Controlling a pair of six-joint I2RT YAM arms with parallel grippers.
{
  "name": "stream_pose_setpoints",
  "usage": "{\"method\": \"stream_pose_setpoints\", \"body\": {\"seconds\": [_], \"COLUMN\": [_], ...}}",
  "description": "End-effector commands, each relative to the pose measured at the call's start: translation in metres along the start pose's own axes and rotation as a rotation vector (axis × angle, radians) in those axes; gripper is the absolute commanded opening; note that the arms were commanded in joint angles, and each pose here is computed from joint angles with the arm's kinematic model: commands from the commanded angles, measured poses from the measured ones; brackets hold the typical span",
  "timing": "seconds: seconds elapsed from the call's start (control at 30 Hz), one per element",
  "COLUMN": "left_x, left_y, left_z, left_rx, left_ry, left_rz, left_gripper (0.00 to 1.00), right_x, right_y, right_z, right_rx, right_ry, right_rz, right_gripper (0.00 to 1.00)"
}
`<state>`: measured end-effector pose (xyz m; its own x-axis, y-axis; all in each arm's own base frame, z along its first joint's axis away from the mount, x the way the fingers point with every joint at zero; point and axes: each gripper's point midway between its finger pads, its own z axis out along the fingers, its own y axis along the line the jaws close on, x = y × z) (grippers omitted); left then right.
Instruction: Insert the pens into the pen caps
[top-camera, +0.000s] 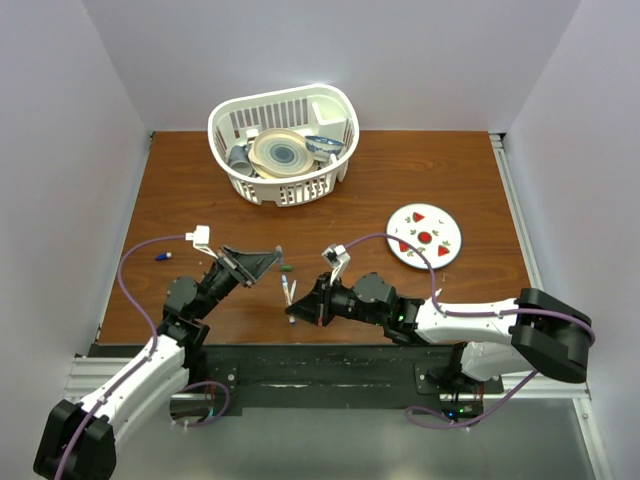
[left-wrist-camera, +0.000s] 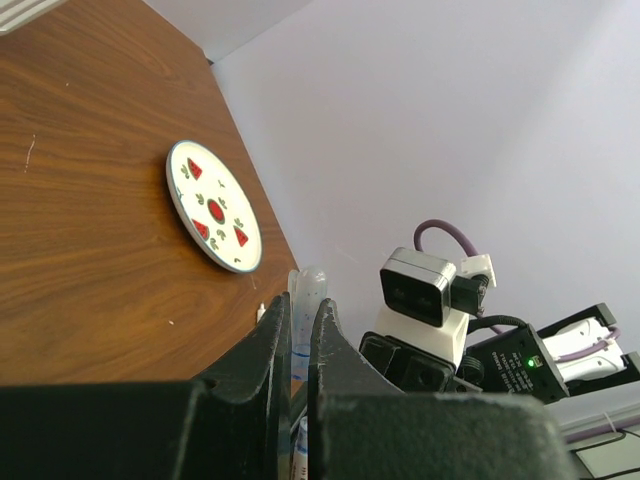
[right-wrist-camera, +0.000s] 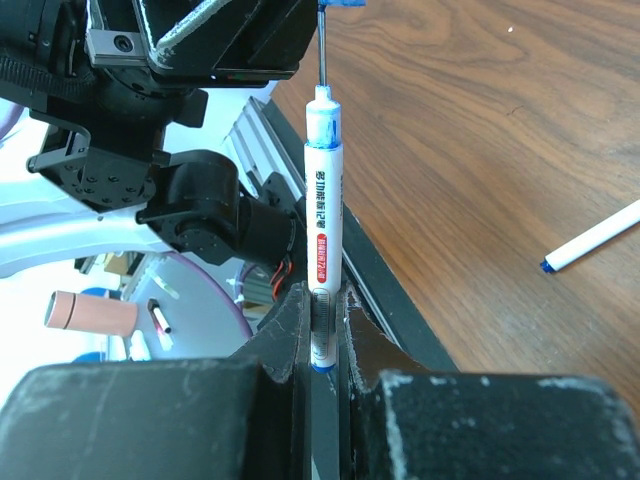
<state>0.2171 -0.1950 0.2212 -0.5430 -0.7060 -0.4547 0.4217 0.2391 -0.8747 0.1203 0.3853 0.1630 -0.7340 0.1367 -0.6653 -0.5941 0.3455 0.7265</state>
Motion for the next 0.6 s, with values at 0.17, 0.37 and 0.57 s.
{"method": "stream_pose_setpoints", "body": {"seconds": [0.17, 0.37, 0.57], "left_x": [0.004, 0.002, -0.004], "left_y": [-0.005, -0.01, -0.015], "left_z": [-0.004, -0.004, -0.001], "left_rx": [0.043, 0.056, 0.054], "left_ry": [0.001, -0.007, -0.023], "left_rz": [-0.008, -0.019, -0.018], "left_gripper": [0.0, 0.0, 0.0], "right_x": [-0.015, -0.013, -0.007], "right_y": [0.009, 0.009, 0.008], "right_z": [0.003, 0.005, 0.006], "right_rx": [-0.006, -0.01, -0.02], "right_ry": [-0.051, -0.04, -0.024], "right_rz": [-0.028, -0.029, -0.015], "right_gripper": [0.0, 0.0, 0.0]}}
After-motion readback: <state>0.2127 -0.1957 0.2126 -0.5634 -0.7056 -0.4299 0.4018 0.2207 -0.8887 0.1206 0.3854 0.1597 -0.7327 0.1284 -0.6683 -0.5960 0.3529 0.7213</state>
